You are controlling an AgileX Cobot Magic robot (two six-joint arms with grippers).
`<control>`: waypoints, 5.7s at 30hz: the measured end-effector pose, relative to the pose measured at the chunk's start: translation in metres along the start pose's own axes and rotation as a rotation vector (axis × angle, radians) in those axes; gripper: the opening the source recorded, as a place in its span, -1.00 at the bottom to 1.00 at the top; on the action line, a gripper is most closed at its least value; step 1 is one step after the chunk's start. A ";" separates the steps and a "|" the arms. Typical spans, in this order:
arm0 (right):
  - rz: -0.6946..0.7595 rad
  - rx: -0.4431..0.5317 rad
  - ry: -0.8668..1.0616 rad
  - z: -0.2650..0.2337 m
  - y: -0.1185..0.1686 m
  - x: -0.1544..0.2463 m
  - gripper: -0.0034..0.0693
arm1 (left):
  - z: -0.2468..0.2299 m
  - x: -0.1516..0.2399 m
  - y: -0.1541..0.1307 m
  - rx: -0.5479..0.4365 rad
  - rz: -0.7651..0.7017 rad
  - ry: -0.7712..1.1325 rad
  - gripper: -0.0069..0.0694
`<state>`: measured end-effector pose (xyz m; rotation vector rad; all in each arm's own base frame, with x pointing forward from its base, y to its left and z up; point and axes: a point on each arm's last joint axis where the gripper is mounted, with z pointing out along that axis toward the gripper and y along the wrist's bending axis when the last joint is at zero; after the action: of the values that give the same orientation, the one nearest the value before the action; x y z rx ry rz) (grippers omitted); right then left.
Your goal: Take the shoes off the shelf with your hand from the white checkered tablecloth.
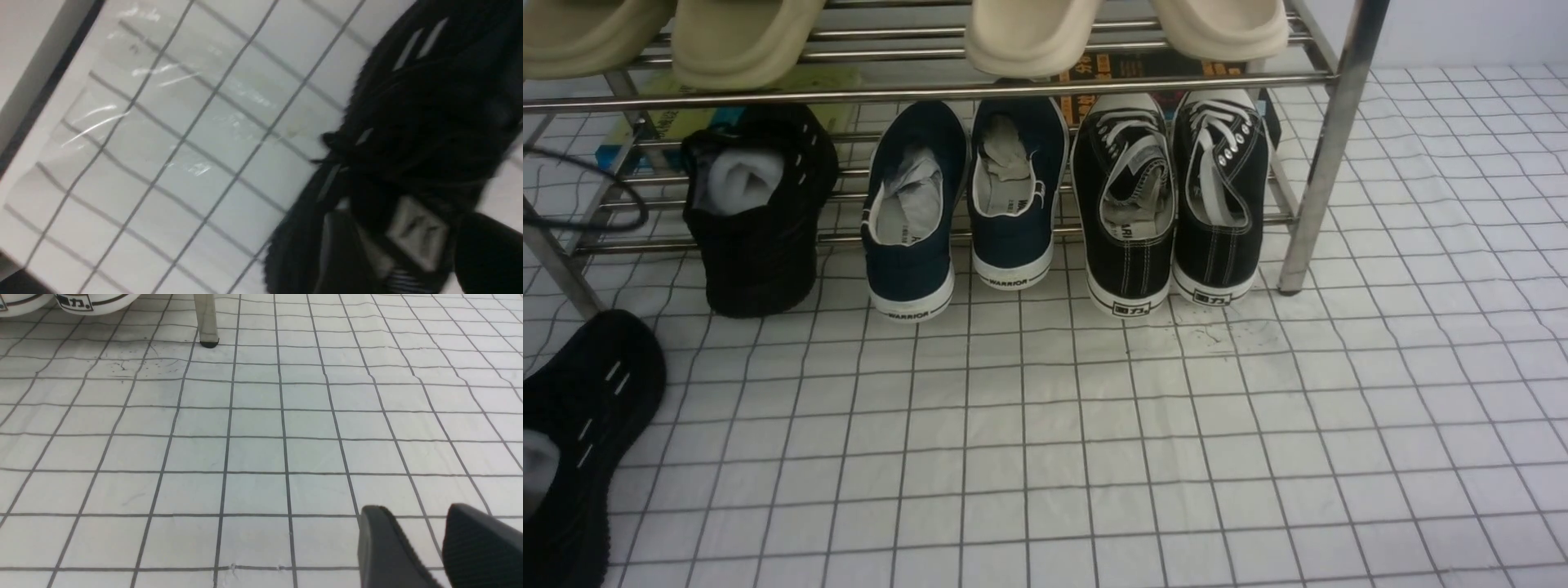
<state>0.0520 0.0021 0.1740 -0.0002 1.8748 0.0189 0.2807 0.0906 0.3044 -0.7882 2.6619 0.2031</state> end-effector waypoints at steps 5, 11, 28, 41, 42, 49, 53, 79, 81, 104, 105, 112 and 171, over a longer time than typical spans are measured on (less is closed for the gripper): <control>0.000 0.000 0.000 0.000 0.000 0.000 -0.25 | -0.014 -0.021 -0.057 0.261 0.033 -0.088 0.30; 0.000 0.000 0.000 0.000 0.000 0.000 -0.25 | 0.010 -0.044 -0.106 0.374 -0.018 -0.187 0.31; 0.000 0.000 0.000 0.000 0.000 0.000 -0.25 | 0.077 -0.052 -0.131 0.416 -0.124 -0.113 -0.31; 0.000 0.000 0.000 0.000 0.000 0.000 -0.25 | 0.045 -0.039 -0.114 0.320 0.004 -0.028 -0.73; 0.000 0.000 0.000 0.000 0.000 0.000 -0.25 | 0.038 -0.036 -0.109 0.295 0.022 -0.014 -0.73; 0.000 0.000 0.000 0.000 0.000 0.000 -0.25 | 0.019 -0.006 -0.094 0.187 0.133 0.118 -0.73; 0.000 0.000 0.000 0.000 0.000 0.000 -0.25 | 0.026 0.025 -0.096 0.155 0.205 0.203 -0.73; 0.000 0.000 0.000 0.000 0.000 0.000 -0.25 | 0.018 0.062 -0.069 0.057 0.256 0.169 -0.37; 0.000 0.000 0.000 0.000 0.000 0.000 -0.25 | 0.000 0.064 -0.063 0.075 0.248 0.124 -0.16; 0.000 0.000 0.000 0.000 0.000 0.000 -0.25 | -0.067 0.220 0.031 0.571 0.282 -0.588 -0.82; 0.000 0.000 0.000 0.000 0.000 0.000 -0.25 | -0.063 0.225 0.032 0.579 0.277 -0.609 -0.82; 0.000 0.000 0.000 0.000 0.000 0.000 -0.25 | -0.048 0.240 0.041 0.564 0.289 -0.683 -0.81; 0.000 0.000 0.000 0.000 0.000 0.000 -0.25 | 0.035 0.272 0.049 0.408 0.412 -0.879 -0.68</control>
<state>0.0520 0.0021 0.1740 -0.0002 1.8748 0.0189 0.0519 0.0042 0.1722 0.0202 1.8815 0.0720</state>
